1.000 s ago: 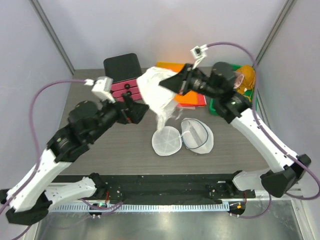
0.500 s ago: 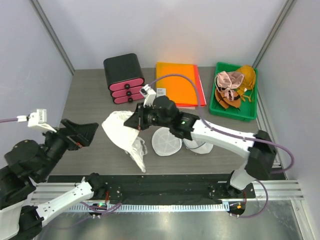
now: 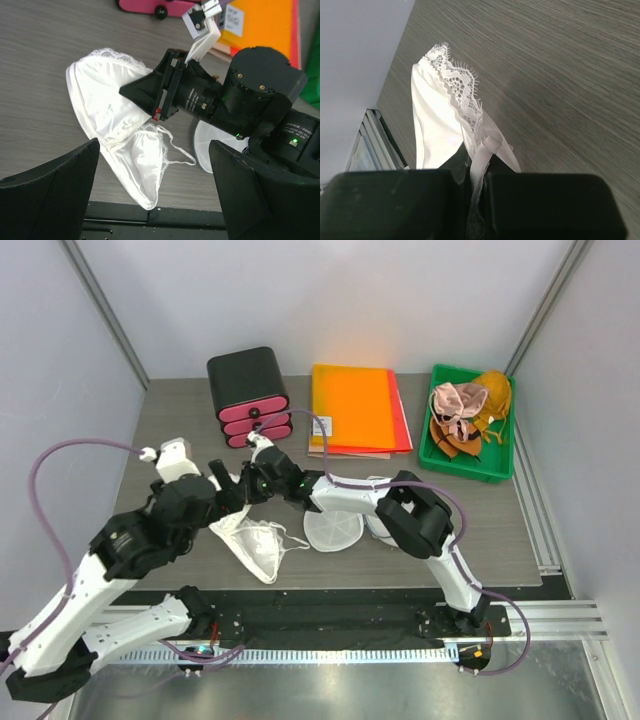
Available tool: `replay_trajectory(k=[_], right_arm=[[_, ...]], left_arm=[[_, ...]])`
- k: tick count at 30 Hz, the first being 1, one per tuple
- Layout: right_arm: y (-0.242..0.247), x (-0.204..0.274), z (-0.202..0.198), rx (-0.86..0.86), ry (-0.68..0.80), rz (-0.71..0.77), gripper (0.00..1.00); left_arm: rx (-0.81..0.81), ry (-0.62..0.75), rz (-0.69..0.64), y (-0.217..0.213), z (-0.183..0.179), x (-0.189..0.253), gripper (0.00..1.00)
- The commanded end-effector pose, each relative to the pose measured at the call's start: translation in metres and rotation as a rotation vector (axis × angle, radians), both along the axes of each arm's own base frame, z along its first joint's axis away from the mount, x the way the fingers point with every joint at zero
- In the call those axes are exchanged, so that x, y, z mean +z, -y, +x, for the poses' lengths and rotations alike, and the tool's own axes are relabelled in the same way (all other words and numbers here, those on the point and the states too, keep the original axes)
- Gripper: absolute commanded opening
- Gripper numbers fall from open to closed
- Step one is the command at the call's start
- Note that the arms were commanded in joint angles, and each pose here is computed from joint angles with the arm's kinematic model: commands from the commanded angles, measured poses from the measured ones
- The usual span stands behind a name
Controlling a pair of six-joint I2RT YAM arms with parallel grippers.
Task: Place the bra in the laundry bag and zip it closed
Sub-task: Place the bra at the center of the board.
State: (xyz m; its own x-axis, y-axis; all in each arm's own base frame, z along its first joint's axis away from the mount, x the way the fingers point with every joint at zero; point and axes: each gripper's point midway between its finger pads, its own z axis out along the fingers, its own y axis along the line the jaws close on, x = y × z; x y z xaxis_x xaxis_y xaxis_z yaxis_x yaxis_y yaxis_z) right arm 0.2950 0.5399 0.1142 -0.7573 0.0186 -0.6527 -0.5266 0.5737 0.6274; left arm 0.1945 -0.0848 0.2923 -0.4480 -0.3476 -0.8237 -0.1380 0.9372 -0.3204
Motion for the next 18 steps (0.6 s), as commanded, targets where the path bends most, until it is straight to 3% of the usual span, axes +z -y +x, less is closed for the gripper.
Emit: replay_trajectory(k=[1,4,11,15,18], right_arm=[[-0.012,0.034,0.029,0.056,0.114,0.138,0.01],[-0.004,0.025,0.031,0.158,0.168,0.171,0.02],[0.013,0.047,0.022,0.320,0.324,0.353,0.01],[0.016,0.048,0.020,0.367,0.313,0.436,0.01],[0.015,0.050,0.016,0.409,0.302,0.501,0.01]], left_arm=[[0.097,0.010,-0.044,0.006,0.023,0.005,0.89],[0.143,-0.035,-0.044,0.004,0.039,-0.004,0.92],[0.191,-0.151,-0.263,-0.011,0.069,-0.045,0.88],[0.163,-0.087,-0.399,-0.014,0.072,-0.049,0.72],[0.224,-0.063,-0.450,-0.035,0.076,-0.059,0.66]])
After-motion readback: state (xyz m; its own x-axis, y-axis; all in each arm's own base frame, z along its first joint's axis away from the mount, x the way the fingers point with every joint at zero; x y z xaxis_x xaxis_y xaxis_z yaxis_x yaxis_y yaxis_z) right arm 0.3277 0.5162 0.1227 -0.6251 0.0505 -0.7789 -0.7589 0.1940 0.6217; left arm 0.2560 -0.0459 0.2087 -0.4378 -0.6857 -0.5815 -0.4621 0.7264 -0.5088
